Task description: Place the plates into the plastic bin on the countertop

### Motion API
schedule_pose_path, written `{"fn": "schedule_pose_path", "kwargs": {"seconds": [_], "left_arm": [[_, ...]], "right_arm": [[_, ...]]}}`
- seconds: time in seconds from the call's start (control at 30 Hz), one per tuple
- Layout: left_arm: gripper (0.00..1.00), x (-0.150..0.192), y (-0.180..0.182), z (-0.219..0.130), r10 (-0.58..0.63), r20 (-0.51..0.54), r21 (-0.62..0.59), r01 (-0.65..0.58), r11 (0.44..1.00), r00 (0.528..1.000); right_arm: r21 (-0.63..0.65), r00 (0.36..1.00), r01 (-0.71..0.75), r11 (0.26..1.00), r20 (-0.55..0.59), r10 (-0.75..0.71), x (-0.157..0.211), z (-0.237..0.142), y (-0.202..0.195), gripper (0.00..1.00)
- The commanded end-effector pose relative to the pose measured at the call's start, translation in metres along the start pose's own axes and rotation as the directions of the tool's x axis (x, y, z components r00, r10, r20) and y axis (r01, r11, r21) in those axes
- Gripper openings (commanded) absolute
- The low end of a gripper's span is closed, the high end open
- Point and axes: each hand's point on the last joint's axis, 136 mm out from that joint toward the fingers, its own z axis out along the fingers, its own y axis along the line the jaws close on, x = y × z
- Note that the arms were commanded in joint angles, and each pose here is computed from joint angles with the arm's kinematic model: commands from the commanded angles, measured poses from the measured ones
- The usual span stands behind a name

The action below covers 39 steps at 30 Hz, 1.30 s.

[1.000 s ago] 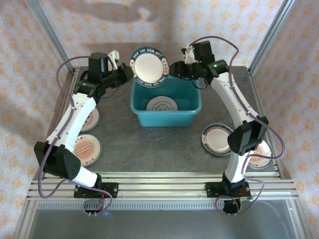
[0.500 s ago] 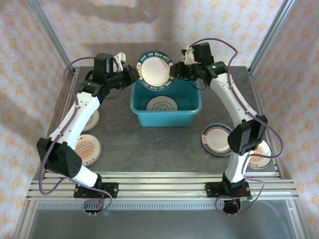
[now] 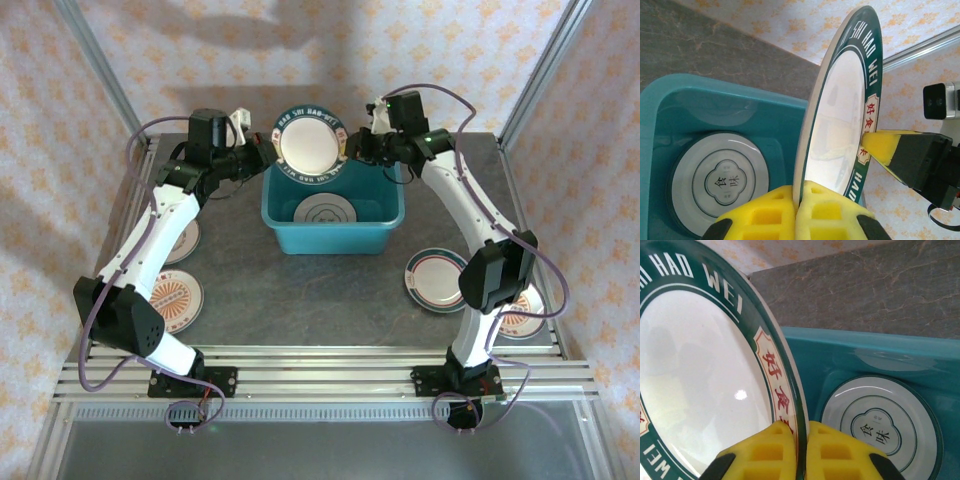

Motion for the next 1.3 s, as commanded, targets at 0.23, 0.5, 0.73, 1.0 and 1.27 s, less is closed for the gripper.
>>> {"fn": "schedule_pose_path", "kwargs": {"seconds": [0.23, 0.5, 0.73, 1.0, 1.27], "left_arm": [[0.0, 0.001, -0.02, 0.0, 0.046, -0.02, 0.079, -0.045, 0.996, 0.999], [0.08, 0.008, -0.009, 0.005, 0.048, -0.046, 0.044, -0.046, 0.998, 0.998], [0.24, 0.015, 0.0, 0.01, 0.033, -0.059, 0.033, -0.031, 0.999, 0.998], [0.43, 0.016, 0.006, 0.013, 0.039, -0.064, 0.015, -0.038, 0.999, 0.997], [0.62, 0.01, 0.008, 0.007, 0.081, -0.033, -0.021, -0.082, 0.996, 0.996]], "right_arm": [[-0.045, 0.998, 0.03, 0.999, 0.055, -0.028, -0.003, -0.013, 0.014, 0.05], [-0.054, 0.997, 0.004, 0.999, 0.074, 0.0, -0.003, -0.018, 0.013, 0.02], [-0.077, 0.996, -0.057, 0.995, 0.07, 0.062, 0.003, -0.014, 0.01, 0.0], [-0.053, 0.989, -0.136, 0.989, 0.049, 0.139, 0.015, -0.009, -0.005, 0.0], [0.005, 0.98, -0.195, 0.981, 0.042, 0.194, 0.028, -0.015, -0.029, 0.0]]}}
